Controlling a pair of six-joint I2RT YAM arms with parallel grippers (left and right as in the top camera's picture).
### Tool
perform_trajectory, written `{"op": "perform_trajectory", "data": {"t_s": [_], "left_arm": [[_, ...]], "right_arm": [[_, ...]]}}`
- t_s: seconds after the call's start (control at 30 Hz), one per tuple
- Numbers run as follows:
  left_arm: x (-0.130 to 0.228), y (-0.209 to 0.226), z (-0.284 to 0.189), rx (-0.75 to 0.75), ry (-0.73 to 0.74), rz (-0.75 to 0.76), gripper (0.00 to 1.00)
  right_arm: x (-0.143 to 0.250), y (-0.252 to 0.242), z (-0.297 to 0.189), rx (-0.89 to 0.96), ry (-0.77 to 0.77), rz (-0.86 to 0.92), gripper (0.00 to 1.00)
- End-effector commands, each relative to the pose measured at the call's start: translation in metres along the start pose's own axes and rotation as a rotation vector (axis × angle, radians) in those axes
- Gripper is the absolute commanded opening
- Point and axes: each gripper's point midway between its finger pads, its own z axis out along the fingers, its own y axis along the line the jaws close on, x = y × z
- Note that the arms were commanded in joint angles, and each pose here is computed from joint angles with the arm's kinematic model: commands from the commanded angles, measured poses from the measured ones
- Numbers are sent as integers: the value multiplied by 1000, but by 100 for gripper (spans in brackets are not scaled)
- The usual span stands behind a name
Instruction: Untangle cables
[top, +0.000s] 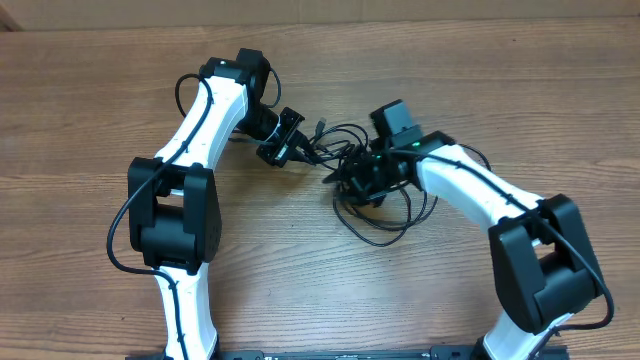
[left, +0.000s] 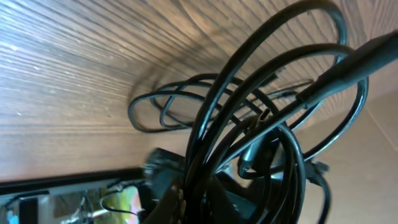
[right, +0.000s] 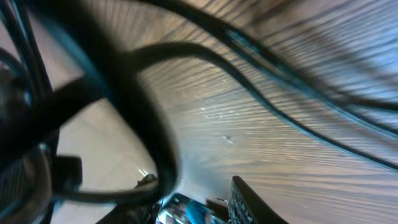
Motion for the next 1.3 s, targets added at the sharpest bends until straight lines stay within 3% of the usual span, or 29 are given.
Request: {"op": "perform_trajectory", "data": {"t_s": [0.0,0.1,0.13,0.4,0.6,0.7,0.97,1.27], "left_arm": [[8,-6,-3,38,53,-46,4],[6,-5,-6,42,52,-73,4],[4,-4,-7,43,51,-86,4],[-9,4,-24,63,51,-263,4],[-13,5,-28,73,49,-336,4],[-15,4,-29,77,45,-343,4],[-15,3,-28,77,43,-361,4],[-28,8,-29,58,-28,-400,5]], "right_arm": [[-9,9,-2,-26,-62,149,31],[-10,15,-3,-49,-66,136,13],[-10,17,-3,-55,-67,131,11],[-13,29,-4,-102,-74,89,11],[-14,40,-9,-151,-51,68,20],[-15,43,-11,-168,-46,63,35],[-21,46,-11,-181,-73,243,36],[-11,40,-9,-155,-20,275,36]]}}
